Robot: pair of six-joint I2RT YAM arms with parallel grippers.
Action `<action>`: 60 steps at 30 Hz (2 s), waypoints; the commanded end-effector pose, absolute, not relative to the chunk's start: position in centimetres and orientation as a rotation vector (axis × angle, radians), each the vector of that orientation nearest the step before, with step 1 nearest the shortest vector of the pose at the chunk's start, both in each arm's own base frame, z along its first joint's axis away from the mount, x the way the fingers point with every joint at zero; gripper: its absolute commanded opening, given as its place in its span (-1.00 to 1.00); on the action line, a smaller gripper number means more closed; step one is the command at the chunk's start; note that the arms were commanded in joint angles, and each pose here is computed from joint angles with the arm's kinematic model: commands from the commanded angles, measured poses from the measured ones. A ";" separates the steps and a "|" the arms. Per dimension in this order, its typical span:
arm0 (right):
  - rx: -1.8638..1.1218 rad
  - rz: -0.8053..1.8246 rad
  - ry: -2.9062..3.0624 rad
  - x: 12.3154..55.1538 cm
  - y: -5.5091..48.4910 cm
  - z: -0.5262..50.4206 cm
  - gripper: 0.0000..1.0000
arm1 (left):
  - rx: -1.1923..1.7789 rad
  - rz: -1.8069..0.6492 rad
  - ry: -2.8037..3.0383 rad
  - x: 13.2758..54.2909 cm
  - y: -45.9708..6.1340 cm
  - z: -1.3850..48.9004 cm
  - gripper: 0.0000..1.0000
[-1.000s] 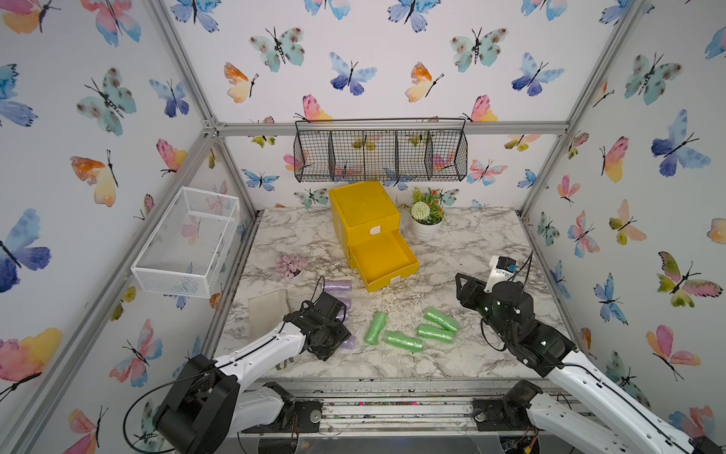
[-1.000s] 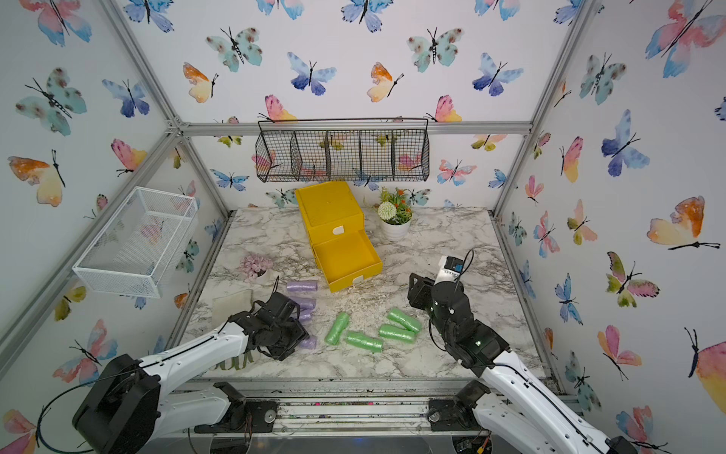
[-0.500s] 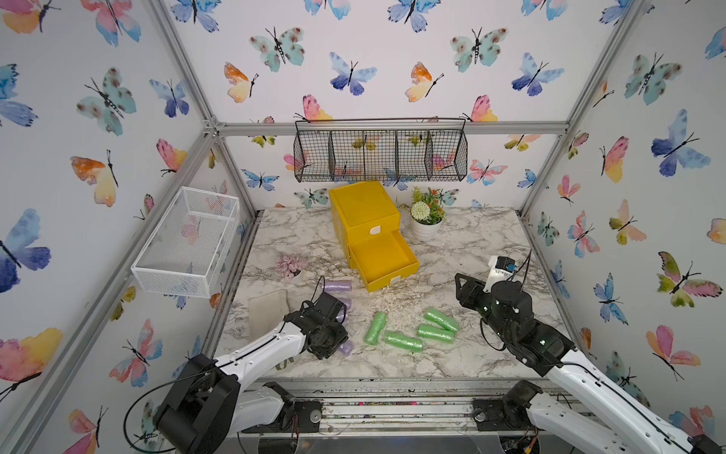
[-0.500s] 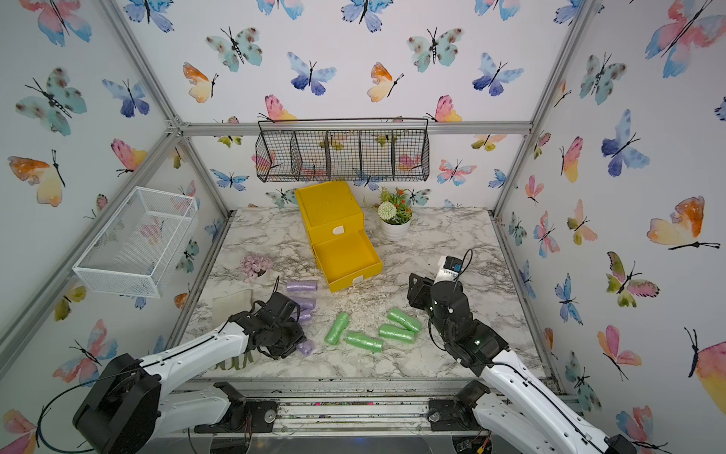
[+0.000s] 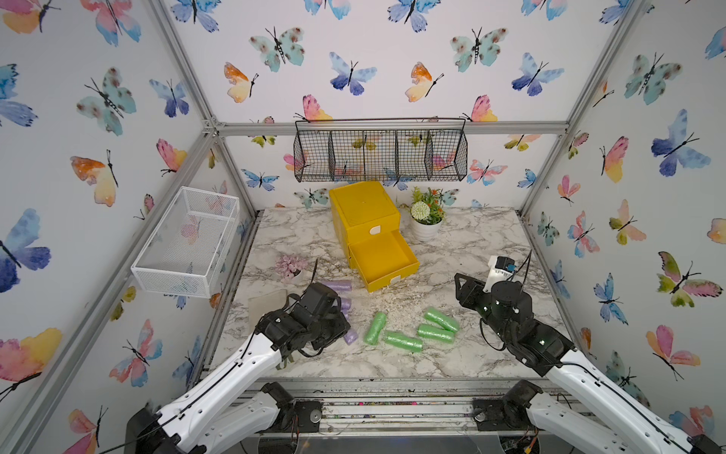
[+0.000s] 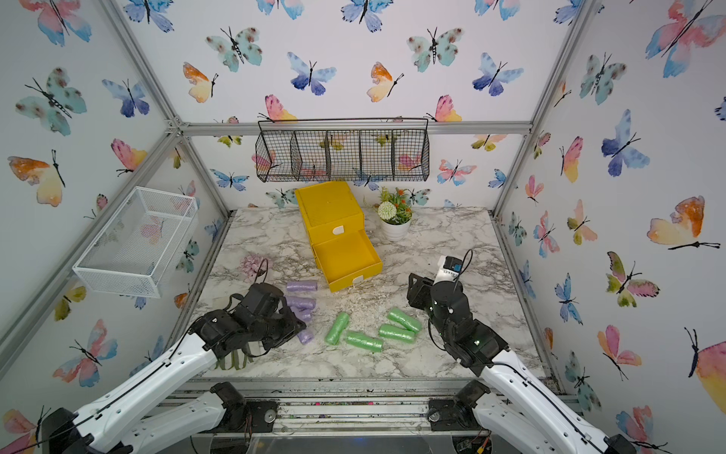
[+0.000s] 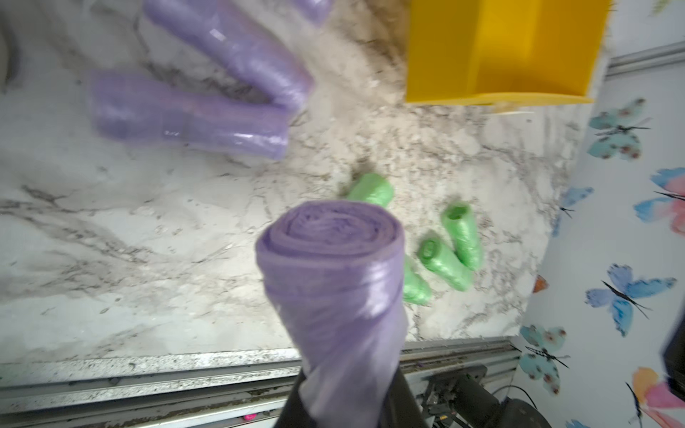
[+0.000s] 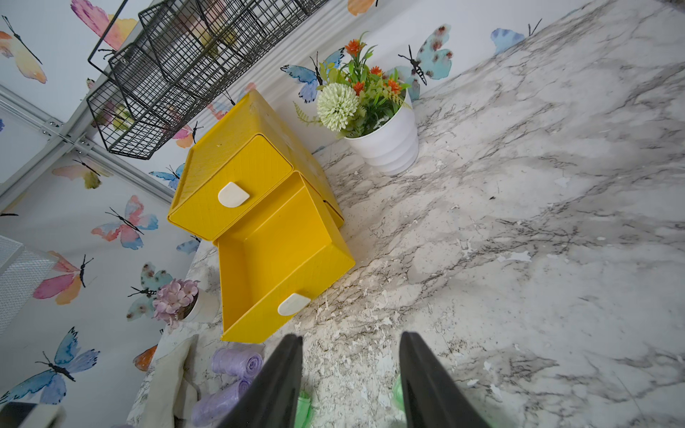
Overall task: Sort the rolls of trash bags by color and place them into the drawer
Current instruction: Pick up the roll of trash bags from the center of the board, then place the roll of trash bags in the drawer.
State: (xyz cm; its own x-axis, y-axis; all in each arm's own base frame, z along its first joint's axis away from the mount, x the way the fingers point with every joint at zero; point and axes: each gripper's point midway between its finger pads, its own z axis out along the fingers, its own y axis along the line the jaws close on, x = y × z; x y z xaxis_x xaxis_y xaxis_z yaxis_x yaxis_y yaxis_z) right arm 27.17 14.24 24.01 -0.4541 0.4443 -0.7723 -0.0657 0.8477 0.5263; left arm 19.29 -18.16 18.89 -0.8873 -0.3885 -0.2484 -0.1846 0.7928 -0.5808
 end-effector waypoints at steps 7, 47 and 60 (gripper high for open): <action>0.280 0.639 1.961 26.7 14.3 24.4 -0.05 | 0.440 -0.579 2.440 24.2 -24.3 28.3 -0.96; 0.253 0.507 1.996 25.4 12.0 23.7 -0.04 | 1.163 0.571 2.248 44.5 -29.3 16.5 -1.00; 0.244 0.499 2.004 25.6 12.2 23.5 -0.04 | 1.223 0.638 2.169 47.5 -29.5 15.2 -1.00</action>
